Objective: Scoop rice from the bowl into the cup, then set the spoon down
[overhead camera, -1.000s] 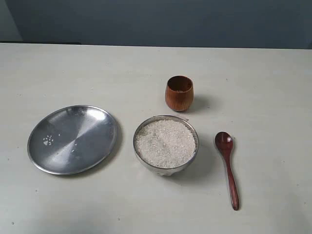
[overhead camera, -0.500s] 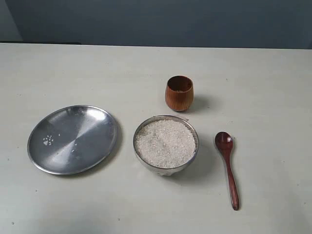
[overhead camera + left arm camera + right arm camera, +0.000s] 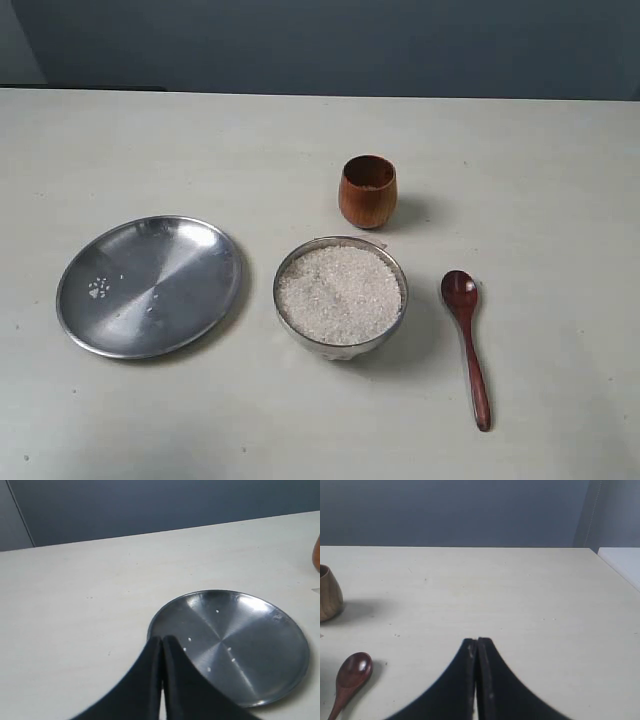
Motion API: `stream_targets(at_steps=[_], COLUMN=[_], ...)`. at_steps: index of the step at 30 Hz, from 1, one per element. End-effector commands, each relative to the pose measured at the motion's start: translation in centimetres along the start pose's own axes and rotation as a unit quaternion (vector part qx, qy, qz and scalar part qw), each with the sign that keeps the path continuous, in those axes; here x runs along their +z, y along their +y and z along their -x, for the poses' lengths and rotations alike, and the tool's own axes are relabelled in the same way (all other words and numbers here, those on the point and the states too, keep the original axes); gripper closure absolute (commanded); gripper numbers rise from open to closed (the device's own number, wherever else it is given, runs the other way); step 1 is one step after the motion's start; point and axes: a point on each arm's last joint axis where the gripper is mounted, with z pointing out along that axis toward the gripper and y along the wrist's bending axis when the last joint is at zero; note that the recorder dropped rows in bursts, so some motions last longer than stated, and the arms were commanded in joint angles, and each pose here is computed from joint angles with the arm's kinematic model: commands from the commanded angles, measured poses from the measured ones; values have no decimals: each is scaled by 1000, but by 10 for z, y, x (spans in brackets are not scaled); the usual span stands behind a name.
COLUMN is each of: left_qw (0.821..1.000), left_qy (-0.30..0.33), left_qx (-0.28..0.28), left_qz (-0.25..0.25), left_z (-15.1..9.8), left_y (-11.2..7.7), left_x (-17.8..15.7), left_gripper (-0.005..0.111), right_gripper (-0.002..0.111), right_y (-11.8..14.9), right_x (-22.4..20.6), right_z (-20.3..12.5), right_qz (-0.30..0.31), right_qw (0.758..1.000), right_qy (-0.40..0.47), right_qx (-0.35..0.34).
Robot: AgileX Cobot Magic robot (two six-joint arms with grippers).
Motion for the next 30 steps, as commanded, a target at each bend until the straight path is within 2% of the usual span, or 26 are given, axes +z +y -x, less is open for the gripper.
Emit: stream_targets(at_steps=[1,5,12,14,16,19,21,30], left_qw=[996,988,988,992,997,998,997,997], left_qy=[-38,-53,-54,-54,-55,-68,-70,-69], left_qx=[73,137,140,111,54,-10,-34,-42], left_qz=[20,38,39,32,17,-2,-9,-11], left_z=[6,9,9,9,9,11,12,11], left_y=[3,6,6,5,3,0,-1,-1], left_x=[0,-1,-1,-1,0,-1,-1,-1], left_gripper=[106,106,106,106,106,106,106,106], right_gripper=[108,108,108,108,108,108,108,108], right_y=[0,0,0,0,0,0,0,0], right_x=[0,0,0,0,0,0,0,0], right_z=[1,0,0,0,0,0,0,1], right_qz=[-3,-3,-3,-3,-3,-3,-3,-2], right_qw=[1000,1000,1000,1000,1000,1000,1000,1000], right_qy=[-7,-5,-5,-5,-5,-5,-5,-7], right_qx=[1,1,1,1,1,1,1,1])
